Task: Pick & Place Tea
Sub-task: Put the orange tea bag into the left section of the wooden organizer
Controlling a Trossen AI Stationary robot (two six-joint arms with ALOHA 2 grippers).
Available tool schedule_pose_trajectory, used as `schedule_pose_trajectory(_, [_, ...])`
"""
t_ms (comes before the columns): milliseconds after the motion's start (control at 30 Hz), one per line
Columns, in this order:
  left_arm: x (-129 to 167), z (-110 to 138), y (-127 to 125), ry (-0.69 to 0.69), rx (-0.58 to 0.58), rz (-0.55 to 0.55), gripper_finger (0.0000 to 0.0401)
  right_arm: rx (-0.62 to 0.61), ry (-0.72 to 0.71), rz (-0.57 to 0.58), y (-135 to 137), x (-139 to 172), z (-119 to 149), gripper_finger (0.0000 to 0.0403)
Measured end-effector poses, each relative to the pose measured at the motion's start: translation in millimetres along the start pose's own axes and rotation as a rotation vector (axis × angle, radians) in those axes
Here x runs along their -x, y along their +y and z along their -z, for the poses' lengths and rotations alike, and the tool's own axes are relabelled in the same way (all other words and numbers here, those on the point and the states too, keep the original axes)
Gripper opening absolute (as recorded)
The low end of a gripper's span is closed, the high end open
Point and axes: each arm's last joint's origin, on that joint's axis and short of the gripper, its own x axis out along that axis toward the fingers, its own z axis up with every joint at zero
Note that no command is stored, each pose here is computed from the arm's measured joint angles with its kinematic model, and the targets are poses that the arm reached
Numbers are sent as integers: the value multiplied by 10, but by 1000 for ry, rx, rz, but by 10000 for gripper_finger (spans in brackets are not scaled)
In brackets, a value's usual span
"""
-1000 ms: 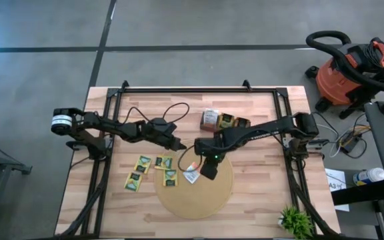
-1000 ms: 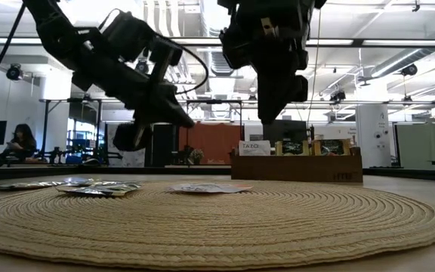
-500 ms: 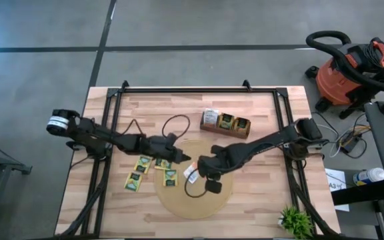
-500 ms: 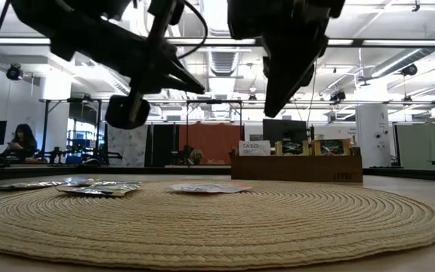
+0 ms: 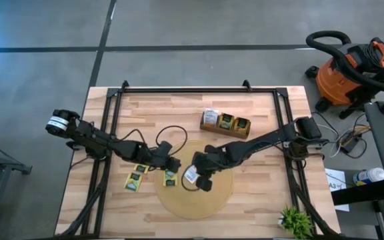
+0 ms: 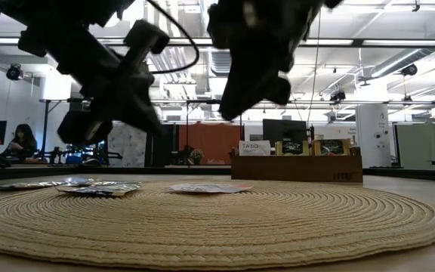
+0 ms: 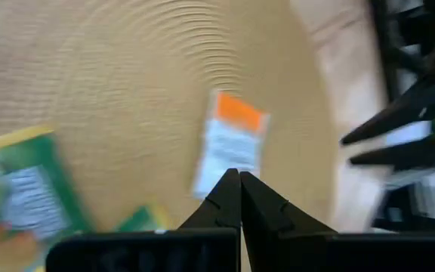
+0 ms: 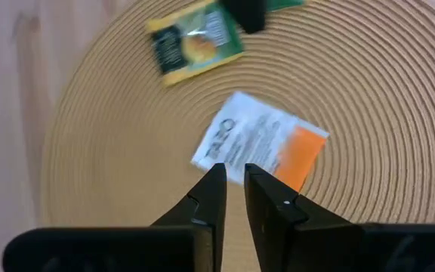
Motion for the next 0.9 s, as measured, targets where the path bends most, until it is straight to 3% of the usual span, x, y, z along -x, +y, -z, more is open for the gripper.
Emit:
schedule_pose_trajectory(300, [-1, 3, 43, 14, -140, -40, 3, -171, 59, -53, -284, -405, 207, 47])
schedule_pose_trajectory(500, [-7, -35, 51, 1, -189, -45, 3, -204, 146, -77, -272, -650, 318, 47])
schedule_pose_trajectory(900, [-9, -42, 52, -1, -180, -45, 3, -163, 94, -41, -245, -711, 327, 47])
